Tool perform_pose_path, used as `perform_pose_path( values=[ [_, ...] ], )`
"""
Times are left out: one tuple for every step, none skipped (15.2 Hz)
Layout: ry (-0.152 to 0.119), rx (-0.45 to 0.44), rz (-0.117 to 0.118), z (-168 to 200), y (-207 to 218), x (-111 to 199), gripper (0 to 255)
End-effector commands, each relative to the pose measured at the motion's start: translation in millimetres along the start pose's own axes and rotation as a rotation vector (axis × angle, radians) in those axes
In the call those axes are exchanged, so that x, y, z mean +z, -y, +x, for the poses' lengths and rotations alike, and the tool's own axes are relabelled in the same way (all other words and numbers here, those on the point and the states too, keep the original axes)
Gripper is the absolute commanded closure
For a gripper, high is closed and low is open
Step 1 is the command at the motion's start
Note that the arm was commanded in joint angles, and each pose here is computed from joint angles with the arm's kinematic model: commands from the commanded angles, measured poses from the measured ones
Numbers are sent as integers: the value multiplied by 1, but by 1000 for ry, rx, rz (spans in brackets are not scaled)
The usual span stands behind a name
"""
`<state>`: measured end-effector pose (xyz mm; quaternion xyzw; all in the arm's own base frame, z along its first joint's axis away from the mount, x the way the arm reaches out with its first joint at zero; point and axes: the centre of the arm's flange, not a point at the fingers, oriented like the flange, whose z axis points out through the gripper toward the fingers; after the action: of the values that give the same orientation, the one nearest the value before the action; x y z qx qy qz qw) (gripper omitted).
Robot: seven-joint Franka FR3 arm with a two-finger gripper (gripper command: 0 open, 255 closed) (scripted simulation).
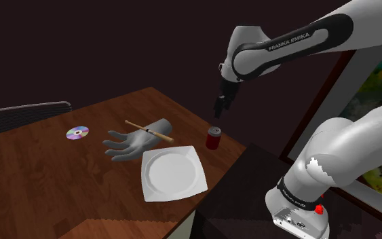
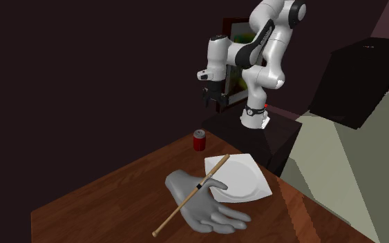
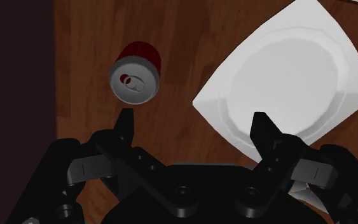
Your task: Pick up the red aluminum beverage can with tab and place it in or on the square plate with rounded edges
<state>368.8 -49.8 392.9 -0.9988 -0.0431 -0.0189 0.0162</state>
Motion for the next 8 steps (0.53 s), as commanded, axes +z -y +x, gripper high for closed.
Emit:
perform_pose_path(
  values=[
    [5,-8,-6,3,-10,26,0],
    [8,-12,-9,4,-15,38,0],
    [12,-15,-11,5,-20,50,0],
    [15,-19,-14,7,-25,62,0],
    [19,-22,-16,8,-30,74,0],
    [22,-26,-19,9,-36,86,0],
    [26,-29,-21,10,-41,98,0],
    [29,-33,-24,11,-46,110,0]
  ],
)
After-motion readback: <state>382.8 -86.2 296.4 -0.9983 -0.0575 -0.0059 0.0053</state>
